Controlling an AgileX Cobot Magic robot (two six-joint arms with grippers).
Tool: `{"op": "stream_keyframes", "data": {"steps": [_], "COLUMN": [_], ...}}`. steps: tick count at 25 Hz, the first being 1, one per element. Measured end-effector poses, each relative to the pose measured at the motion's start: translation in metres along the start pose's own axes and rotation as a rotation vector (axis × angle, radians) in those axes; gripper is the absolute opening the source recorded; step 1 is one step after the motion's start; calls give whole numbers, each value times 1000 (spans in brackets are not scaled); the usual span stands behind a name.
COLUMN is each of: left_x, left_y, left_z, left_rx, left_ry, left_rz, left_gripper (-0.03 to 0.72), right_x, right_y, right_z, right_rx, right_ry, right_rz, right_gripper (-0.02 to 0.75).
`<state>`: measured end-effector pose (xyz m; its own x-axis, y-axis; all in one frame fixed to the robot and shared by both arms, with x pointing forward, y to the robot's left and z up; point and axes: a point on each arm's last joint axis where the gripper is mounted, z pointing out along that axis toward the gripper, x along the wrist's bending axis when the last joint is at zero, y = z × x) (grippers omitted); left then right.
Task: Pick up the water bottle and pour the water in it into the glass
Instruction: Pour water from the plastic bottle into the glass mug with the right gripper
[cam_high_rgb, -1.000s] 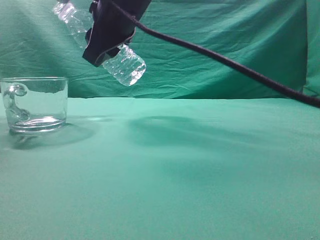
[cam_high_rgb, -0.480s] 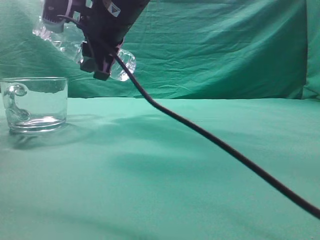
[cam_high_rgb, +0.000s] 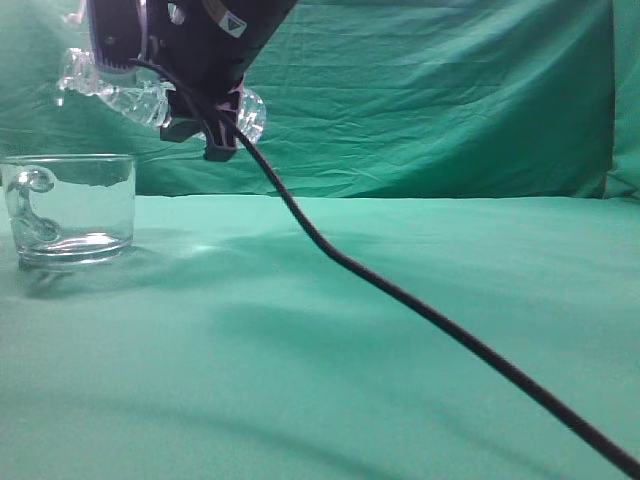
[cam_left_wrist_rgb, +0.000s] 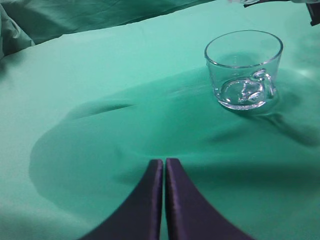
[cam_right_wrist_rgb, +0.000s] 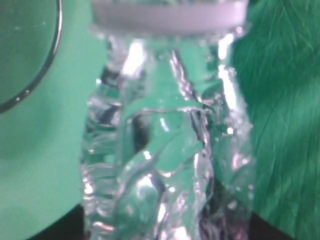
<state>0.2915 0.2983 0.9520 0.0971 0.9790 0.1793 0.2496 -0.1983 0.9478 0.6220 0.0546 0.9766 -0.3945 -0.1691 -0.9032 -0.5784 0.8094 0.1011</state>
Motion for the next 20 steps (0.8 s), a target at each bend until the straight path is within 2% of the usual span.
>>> {"op": "stream_keyframes", "data": {"steps": [20], "left_x": [0], "left_y": [0], "left_z": [0], "left_rx": [0], "left_ry": [0], "left_rz": [0], "left_gripper": [0], "right_x": [-2], "right_y": [-11], "right_z": [0], "right_rx": [43], "right_ry": [-12], "right_rz": [-93], "right_gripper": [314]}}
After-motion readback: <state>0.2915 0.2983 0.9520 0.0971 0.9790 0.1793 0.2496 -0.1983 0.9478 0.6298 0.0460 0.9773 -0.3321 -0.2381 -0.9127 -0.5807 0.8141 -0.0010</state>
